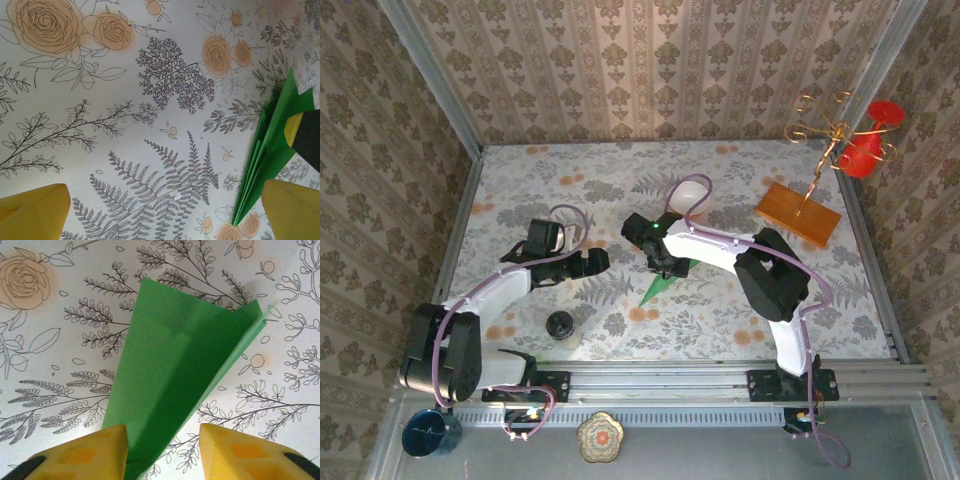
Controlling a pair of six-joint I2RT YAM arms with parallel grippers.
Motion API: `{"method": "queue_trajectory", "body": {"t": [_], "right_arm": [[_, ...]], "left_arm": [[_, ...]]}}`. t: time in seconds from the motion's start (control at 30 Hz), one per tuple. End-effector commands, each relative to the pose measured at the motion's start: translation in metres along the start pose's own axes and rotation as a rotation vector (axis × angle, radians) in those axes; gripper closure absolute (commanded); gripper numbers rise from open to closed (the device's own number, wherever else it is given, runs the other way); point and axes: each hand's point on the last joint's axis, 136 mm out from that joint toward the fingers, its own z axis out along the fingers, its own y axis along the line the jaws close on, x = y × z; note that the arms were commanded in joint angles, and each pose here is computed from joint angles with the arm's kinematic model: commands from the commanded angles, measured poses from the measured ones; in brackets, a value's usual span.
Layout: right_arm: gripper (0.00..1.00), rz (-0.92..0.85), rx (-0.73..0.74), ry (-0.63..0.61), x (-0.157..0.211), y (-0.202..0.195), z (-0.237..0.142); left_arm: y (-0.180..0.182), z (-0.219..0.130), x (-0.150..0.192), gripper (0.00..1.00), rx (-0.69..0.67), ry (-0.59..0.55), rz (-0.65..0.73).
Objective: Fold a paper plane with a square sheet of paper (pick it up from the middle)
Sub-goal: Turn over the paper plane at the center of the table.
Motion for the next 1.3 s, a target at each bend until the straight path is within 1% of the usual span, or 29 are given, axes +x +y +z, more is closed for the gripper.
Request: {"method": "queue_trajectory", "body": {"t": [0.0, 0.13, 0.37, 0.63, 0.8, 0.97, 1.1, 1.17, 1.27], "right_arm": [[0.59, 0.028, 0.040, -0.041, -0.004, -0.015, -0.011], [0.63, 0.039, 0.043, -0.046, -0.004, -0.017, -0.012], [0.76, 0.054, 0.049, -0.064, -0.006, -0.023, -0.016], [0.83, 0.063, 0.048, -0.070, -0.004, -0.028, -0.018], [0.95, 0.055, 0.041, -0.072, -0.005, -0.029, -0.021], [0.96, 0.038, 0.014, -0.102, -0.013, -0.029, -0.035], [0.96, -0.020, -0.098, -0.138, -0.023, -0.014, -0.056], [0.96, -0.059, -0.192, -0.154, -0.028, 0.001, -0.067], [0.96, -0.110, -0.370, -0.179, -0.031, 0.028, -0.084]], "left_arm": [[0.002, 0.001, 0.001, 0.01, 0.003, 0.007, 0.005], [0.002, 0.002, 0.001, 0.01, 0.002, 0.010, 0.003], [0.004, 0.003, 0.001, 0.01, -0.003, 0.014, -0.005], [0.005, 0.002, -0.001, 0.01, -0.003, 0.010, -0.017], [0.005, 0.001, -0.003, 0.01, 0.000, 0.002, -0.028], [0.007, -0.003, -0.008, 0.00, 0.011, -0.023, -0.063], [0.009, -0.009, -0.014, 0.01, 0.032, -0.059, -0.111], [0.010, -0.012, -0.017, 0.01, 0.045, -0.077, -0.134], [0.008, -0.017, -0.022, 0.01, 0.071, -0.101, -0.164]]}}
